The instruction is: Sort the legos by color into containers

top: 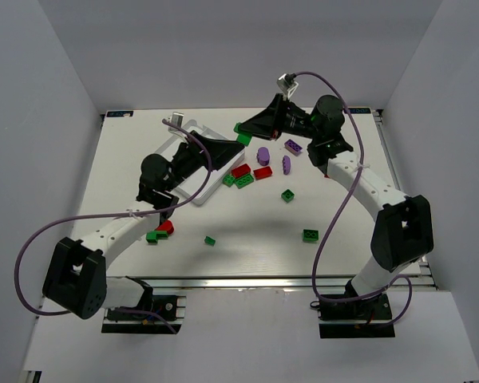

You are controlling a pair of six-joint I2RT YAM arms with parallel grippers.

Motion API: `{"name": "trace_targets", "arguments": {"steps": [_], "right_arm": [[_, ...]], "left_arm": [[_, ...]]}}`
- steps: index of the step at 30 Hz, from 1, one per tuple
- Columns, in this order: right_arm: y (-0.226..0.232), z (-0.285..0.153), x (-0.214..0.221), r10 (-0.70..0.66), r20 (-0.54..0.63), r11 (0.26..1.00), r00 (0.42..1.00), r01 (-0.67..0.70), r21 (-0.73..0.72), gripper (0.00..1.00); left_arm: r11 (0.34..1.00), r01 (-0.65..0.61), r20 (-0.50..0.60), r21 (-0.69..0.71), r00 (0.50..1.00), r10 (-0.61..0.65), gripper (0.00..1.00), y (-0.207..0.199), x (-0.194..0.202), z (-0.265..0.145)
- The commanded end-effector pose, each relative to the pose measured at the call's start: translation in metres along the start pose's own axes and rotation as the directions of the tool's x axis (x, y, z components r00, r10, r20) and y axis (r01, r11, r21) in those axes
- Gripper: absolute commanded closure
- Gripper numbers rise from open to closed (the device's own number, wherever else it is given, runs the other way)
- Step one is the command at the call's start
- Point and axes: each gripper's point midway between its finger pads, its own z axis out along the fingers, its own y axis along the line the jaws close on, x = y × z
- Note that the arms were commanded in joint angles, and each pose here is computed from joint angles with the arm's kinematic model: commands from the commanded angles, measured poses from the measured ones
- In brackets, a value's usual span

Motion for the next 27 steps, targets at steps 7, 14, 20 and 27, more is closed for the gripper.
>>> {"name": "trace_targets", "arguments": {"steps": [7, 14, 20, 27], "right_arm": [[0.03, 0.0, 0.003, -0.069, 0.001, 0.996, 0.998, 0.069, -0.065, 1.0], [0.025, 0.0, 0.007, -0.061, -0.006, 0.996, 0.998, 0.06, -0.06, 1.0], [0.021, -0.001, 0.012, -0.053, -0.014, 0.997, 0.998, 0.052, -0.057, 1.0], [0.021, -0.001, 0.012, -0.07, -0.018, 0.996, 0.997, 0.069, -0.062, 1.0]], "left_arm": [[0.999, -0.002, 0.009, 0.051, 1.0, 0.001, 0.24, -0.01, -0.006, 0.009], [0.997, 0.018, 0.008, 0.078, 1.0, -0.018, 0.42, -0.013, -0.005, 0.009], [0.994, 0.03, 0.009, 0.101, 0.999, -0.031, 0.5, -0.015, -0.006, 0.011], [0.992, 0.042, 0.011, 0.117, 0.999, -0.044, 0.58, -0.016, -0.006, 0.013]]}}
